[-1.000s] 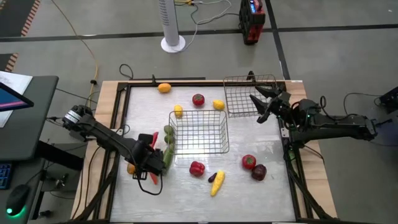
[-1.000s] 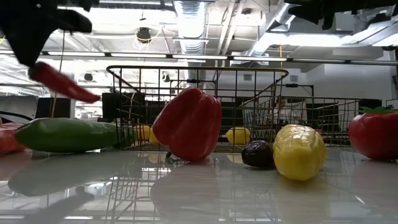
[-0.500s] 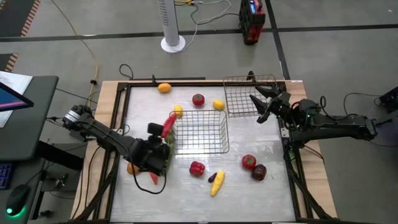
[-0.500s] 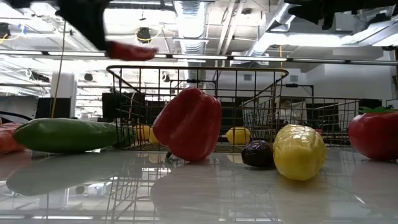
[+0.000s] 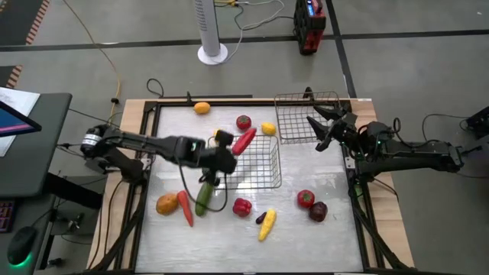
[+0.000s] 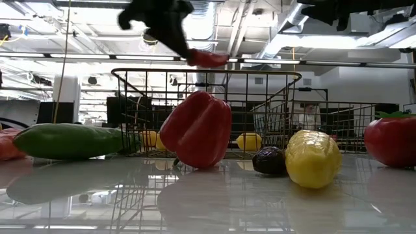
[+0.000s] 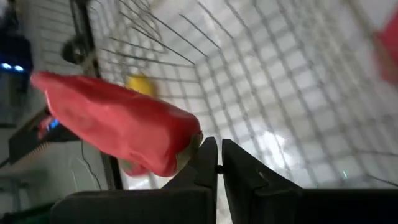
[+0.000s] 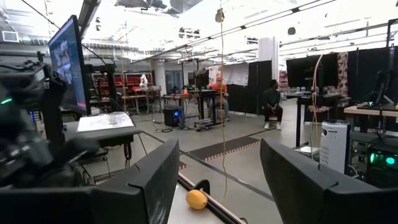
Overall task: Sort produce into baskets
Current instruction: Put the red chili pepper into the left wire basket, then put the orange carrot into the left wire basket, then put the green cucumber into the left wire basket
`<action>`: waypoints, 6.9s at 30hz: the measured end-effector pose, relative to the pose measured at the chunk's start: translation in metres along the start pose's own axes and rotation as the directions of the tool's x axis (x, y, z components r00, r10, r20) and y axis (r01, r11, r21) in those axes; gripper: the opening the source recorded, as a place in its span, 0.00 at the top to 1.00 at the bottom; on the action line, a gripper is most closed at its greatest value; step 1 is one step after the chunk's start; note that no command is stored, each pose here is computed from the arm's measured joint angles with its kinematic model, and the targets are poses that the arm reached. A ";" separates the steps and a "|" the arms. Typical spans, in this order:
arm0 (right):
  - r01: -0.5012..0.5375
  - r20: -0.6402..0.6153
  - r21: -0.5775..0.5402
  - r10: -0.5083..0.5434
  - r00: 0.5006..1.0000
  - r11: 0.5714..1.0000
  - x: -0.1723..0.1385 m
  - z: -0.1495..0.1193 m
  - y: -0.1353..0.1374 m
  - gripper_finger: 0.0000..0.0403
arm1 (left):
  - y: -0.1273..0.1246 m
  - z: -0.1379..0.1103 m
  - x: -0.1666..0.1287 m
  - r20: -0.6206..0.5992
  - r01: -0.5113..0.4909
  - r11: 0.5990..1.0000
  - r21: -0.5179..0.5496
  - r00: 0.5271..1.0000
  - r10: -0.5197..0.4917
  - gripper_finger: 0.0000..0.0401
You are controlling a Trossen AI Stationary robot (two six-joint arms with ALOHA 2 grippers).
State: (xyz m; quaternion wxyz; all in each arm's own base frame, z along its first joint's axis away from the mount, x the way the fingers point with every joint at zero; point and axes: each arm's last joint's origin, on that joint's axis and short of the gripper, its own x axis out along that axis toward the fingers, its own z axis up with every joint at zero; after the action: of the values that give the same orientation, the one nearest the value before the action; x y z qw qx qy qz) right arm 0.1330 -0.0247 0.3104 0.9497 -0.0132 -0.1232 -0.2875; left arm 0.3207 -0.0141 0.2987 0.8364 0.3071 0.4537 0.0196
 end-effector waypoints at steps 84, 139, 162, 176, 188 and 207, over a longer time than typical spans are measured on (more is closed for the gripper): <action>-0.005 0.014 -0.035 0.006 1.000 0.999 -0.001 0.002 0.001 0.37 | -0.136 -0.048 -0.038 -0.473 0.219 0.895 -0.389 0.786 -0.398 0.53; -0.025 0.023 -0.041 0.026 0.999 0.999 0.000 0.002 0.001 0.37 | -0.214 -0.105 -0.011 -0.421 0.482 0.827 0.290 0.840 -0.342 0.50; -0.025 0.022 -0.042 0.026 0.999 0.999 0.000 0.002 0.001 0.37 | -0.195 -0.076 -0.035 -0.431 0.390 0.863 0.321 0.872 -0.234 0.73; -0.026 0.016 -0.045 0.027 1.000 0.999 0.004 0.000 0.003 0.37 | -0.130 -0.026 -0.049 -0.247 0.288 0.955 -0.062 0.923 -0.295 0.72; -0.026 0.013 -0.064 0.027 1.000 0.998 0.004 -0.001 0.003 0.37 | -0.037 -0.014 -0.064 0.272 0.320 0.898 -0.301 0.932 -0.241 0.72; 0.004 0.000 -0.083 -0.004 1.000 0.997 0.006 -0.003 -0.001 0.37 | 0.007 -0.026 -0.008 0.180 0.200 0.865 -0.459 0.975 -0.130 0.38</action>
State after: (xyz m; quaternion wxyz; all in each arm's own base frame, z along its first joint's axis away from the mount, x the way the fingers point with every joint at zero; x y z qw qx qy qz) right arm 0.1380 -0.0290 0.3094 0.9477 -0.0525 -0.1112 -0.2945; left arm 0.2983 0.0018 0.2979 0.9148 0.0536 0.3986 0.0362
